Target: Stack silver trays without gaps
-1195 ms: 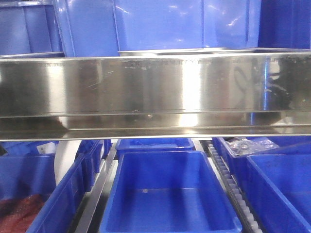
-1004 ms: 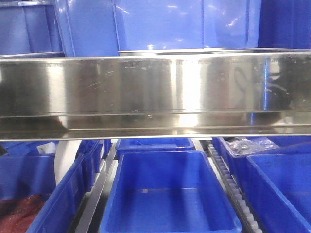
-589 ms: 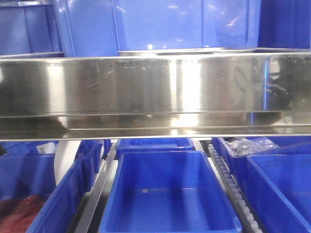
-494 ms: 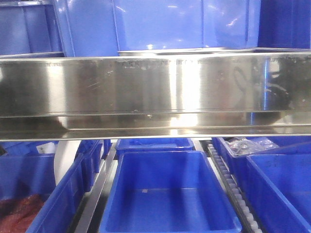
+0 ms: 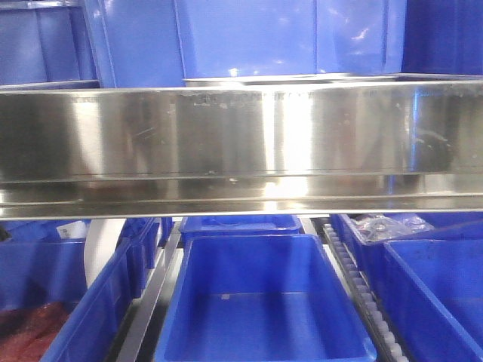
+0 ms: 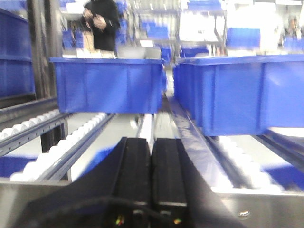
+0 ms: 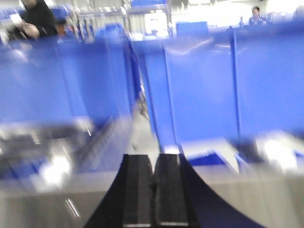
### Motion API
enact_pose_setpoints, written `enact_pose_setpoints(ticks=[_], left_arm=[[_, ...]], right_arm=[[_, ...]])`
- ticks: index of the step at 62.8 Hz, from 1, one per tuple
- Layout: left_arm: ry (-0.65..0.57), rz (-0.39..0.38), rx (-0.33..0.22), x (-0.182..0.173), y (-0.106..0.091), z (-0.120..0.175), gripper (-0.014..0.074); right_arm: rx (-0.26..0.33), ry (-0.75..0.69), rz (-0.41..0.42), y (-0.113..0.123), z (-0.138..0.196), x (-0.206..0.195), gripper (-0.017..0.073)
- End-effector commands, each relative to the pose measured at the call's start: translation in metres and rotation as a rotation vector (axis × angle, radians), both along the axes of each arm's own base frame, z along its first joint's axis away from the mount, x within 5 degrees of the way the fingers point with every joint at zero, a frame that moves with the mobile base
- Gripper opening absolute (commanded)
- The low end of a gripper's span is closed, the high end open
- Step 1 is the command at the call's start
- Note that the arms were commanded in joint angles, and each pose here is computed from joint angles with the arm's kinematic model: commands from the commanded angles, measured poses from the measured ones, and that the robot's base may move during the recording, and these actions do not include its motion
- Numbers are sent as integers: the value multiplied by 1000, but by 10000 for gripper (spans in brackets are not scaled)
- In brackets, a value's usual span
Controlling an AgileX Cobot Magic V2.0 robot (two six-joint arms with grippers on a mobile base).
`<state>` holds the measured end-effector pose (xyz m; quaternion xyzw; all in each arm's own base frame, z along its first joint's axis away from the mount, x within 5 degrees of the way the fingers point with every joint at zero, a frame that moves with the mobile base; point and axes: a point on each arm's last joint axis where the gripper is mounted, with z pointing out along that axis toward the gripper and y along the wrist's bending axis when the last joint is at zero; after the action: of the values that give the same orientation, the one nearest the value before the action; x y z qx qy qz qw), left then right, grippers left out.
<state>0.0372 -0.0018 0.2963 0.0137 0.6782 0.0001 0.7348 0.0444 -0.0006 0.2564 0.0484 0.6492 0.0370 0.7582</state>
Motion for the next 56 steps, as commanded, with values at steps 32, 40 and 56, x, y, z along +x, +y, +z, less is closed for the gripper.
enact_pose_setpoints(ticks=[32, 40, 56], left_arm=[[321, -452, 138, 95, -59, 145, 402], [394, -590, 179, 123, -97, 154, 402], [524, -670, 122, 190, -165, 161, 402]], right_arm=[[-21, 47, 77, 6, 136, 48, 612], [-27, 127, 149, 15, 154, 75, 612], [-72, 362, 327, 52, 200, 141, 612]])
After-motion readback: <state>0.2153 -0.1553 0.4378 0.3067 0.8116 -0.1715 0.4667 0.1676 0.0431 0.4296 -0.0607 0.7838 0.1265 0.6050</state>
